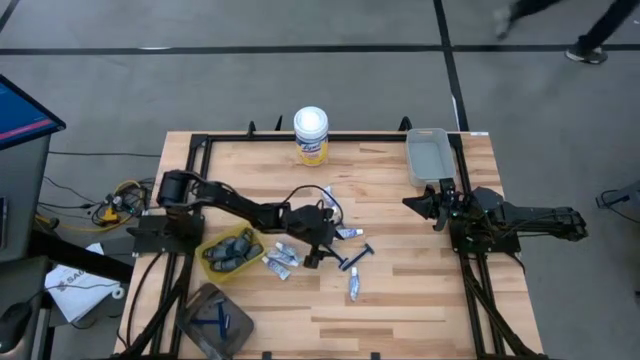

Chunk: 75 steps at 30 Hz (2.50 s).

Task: Pick & Place Travel size toiletries
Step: Put the dark blue razor into the black bin

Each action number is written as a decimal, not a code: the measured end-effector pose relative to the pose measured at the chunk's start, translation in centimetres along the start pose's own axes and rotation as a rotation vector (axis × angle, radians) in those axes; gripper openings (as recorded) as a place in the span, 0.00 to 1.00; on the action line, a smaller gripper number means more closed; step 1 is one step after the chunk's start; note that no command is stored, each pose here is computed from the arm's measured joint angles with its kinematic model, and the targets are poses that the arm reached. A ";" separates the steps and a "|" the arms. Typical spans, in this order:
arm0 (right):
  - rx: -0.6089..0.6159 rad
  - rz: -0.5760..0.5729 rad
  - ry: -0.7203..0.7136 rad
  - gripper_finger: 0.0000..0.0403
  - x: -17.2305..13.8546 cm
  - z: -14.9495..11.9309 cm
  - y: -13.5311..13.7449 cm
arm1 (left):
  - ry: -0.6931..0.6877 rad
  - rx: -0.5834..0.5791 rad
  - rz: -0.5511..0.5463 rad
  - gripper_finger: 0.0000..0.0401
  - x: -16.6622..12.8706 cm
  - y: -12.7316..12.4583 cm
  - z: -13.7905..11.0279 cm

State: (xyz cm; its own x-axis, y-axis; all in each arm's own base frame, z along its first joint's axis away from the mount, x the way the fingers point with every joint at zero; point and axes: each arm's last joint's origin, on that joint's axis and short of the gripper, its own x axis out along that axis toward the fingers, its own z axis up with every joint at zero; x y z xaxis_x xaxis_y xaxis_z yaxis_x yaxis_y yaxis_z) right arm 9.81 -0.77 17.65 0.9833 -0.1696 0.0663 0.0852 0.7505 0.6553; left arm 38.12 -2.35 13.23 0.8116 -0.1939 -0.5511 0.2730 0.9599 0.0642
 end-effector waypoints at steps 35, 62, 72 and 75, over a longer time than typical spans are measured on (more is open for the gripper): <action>0.000 0.000 0.000 0.00 0.0 0.0 0.0 | 0.212 0.002 -0.017 0.20 1.2 -0.7 -3.2; 0.000 0.000 0.000 0.00 0.0 0.0 0.0 | -0.016 -0.017 0.047 0.06 -4.2 -0.9 3.4; 0.000 0.000 0.000 0.00 0.0 0.0 0.0 | -0.112 -0.078 -0.061 0.06 -12.4 -4.6 8.0; 0.000 0.001 0.000 0.00 0.0 0.0 0.0 | -0.038 -0.116 -0.116 0.06 -14.4 -6.4 7.9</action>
State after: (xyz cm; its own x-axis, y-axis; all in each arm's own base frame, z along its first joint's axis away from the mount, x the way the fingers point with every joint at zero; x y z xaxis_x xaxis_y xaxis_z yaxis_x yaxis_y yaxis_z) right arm 9.81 -0.77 17.66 0.9834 -0.1689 0.0669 0.0843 0.7506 0.6553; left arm 28.78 -7.33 27.29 0.7973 -0.3106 -0.5175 0.3067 0.9470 -0.0959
